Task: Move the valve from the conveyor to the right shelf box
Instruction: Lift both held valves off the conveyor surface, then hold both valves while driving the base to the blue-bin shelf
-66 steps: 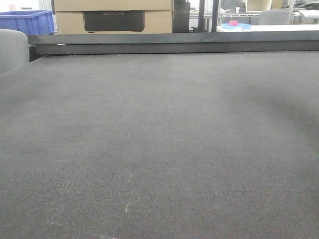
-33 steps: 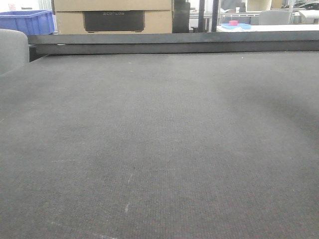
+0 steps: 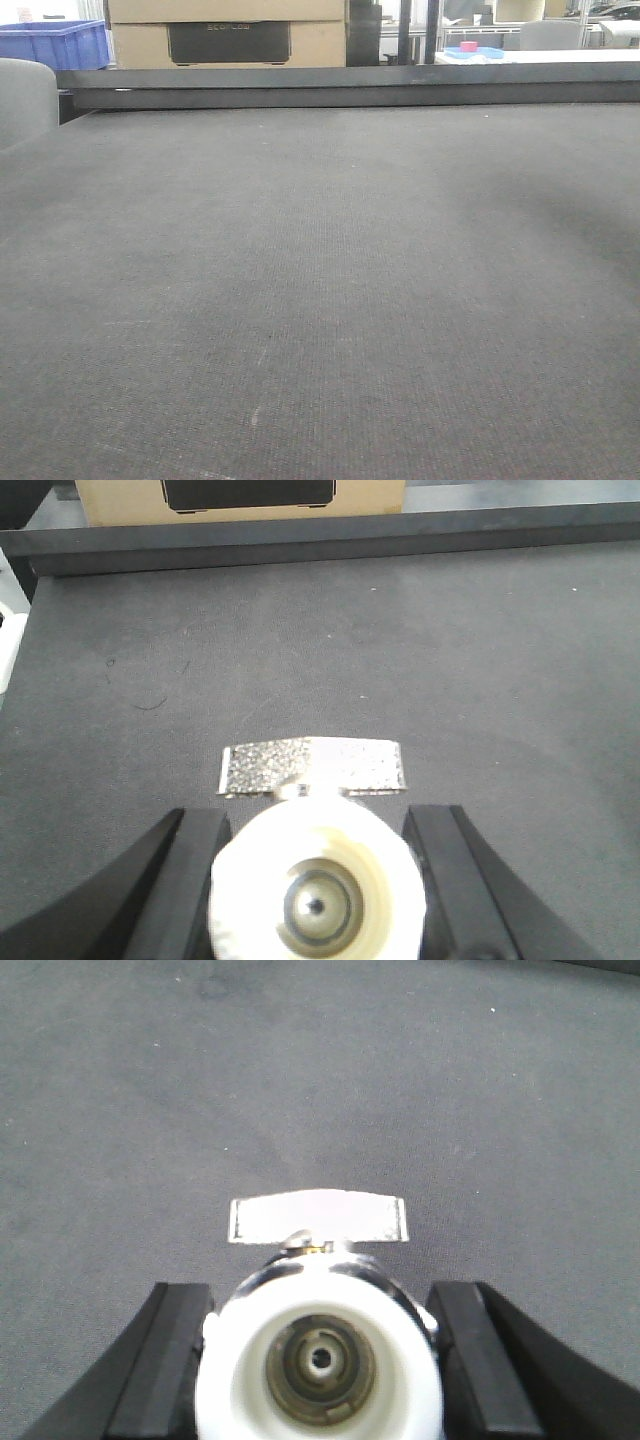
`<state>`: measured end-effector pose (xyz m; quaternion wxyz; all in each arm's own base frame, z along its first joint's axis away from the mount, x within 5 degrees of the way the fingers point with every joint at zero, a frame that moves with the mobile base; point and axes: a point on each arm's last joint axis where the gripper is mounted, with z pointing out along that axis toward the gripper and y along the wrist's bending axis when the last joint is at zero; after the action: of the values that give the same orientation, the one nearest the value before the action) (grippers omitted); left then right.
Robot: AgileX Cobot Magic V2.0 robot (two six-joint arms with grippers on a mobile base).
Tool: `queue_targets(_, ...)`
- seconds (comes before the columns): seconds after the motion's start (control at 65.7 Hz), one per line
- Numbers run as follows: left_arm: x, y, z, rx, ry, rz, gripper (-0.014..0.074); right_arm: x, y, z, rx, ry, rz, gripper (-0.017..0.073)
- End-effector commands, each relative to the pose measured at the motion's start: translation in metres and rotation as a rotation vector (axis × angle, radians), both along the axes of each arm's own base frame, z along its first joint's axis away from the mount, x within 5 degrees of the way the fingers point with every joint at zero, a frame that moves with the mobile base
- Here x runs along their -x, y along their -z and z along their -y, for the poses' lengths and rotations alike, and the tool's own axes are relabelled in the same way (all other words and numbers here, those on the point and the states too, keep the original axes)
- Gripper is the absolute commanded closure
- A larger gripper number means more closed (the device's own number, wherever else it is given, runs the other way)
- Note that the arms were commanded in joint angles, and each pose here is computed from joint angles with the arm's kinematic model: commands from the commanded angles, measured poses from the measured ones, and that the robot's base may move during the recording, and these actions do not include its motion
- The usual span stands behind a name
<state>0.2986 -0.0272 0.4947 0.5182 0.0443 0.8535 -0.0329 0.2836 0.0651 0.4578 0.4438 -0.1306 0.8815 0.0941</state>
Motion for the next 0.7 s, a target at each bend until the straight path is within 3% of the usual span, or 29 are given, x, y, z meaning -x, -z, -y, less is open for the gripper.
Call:
queue_targets(0.0,0.003,-0.0108,0.0016,0.014,0.003,0.075,0.0704,0.0004,-0.0139,0.0008,-0.022,0.012,0.098,0.0722)
queue_targets(0.685,0.003,-0.0108,0.0016,0.014,0.003,0.075,0.0704,0.0003,-0.0141,0.0008,-0.022,0.012,0.101,0.0722)
